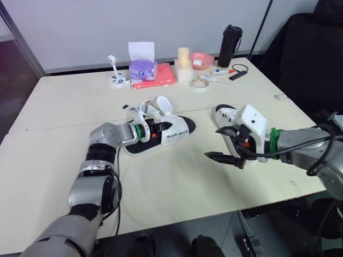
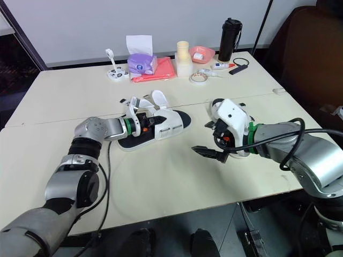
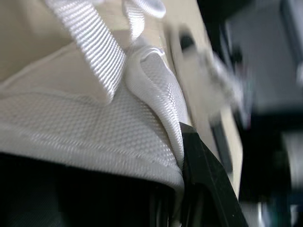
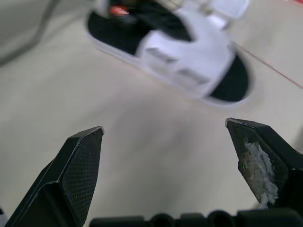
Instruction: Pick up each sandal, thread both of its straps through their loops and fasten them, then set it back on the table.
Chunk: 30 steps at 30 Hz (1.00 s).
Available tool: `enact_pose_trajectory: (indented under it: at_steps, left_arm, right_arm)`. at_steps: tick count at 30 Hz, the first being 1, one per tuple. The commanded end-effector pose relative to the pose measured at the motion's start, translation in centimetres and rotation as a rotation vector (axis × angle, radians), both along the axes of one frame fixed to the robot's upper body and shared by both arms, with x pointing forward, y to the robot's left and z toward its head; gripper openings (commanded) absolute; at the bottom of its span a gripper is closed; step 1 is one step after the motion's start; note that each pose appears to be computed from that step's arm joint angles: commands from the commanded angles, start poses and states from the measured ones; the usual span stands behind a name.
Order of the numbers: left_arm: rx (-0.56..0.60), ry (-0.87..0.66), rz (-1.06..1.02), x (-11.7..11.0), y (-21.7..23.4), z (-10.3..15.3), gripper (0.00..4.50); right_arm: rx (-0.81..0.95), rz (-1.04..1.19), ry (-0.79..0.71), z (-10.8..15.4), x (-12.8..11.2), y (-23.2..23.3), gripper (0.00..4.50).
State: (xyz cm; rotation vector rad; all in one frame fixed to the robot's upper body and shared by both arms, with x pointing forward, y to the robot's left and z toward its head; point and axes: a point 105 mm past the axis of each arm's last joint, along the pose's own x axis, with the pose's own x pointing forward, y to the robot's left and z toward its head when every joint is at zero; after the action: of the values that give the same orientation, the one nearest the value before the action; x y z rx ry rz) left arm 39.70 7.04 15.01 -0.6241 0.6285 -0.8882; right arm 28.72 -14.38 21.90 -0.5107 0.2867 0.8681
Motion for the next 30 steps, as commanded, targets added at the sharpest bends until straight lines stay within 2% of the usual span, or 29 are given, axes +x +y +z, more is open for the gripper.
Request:
enact_pose_trajectory:
  at_steps: [1, 7, 11, 21, 24, 26, 30]
  left_arm:
    - [0.044, -0.026, -0.172, -2.5, -0.3, 0.0, 0.01]
    - [-0.003, 0.036, -0.369, -6.9, -0.3, -0.7, 0.01]
    - [-0.059, 0.088, -0.403, -8.4, -0.1, -0.6, 0.01]
    - [-0.142, 0.168, -0.332, -8.2, -0.4, 0.1, 0.01]
    - [-0.127, 0.223, -0.225, -7.3, -0.4, -1.1, 0.01]
    - [-0.146, 0.206, -0.232, -7.7, -0.6, -0.9, 0.01]
    - [-0.137, 0.237, -0.155, -7.8, -0.6, -2.4, 0.01]
  right_arm:
    - [-0.022, -0.021, -0.075, 1.6, 0.2, -1.3, 4.5]
    - [-0.043, -0.029, -0.084, 1.8, 0.2, -2.0, 4.5]
    - [-0.043, -0.017, -0.078, 1.6, 0.1, -1.8, 4.5]
    - [-0.037, -0.009, -0.066, 1.2, 0.0, -1.4, 4.5]
    - [-0.036, -0.011, -0.062, 1.0, 0.0, -1.4, 4.5]
    - [-0.033, -0.011, -0.06, 1.0, -0.1, -1.4, 4.5]
    - [-0.033, -0.01, -0.054, 0.7, -0.1, -1.3, 4.5]
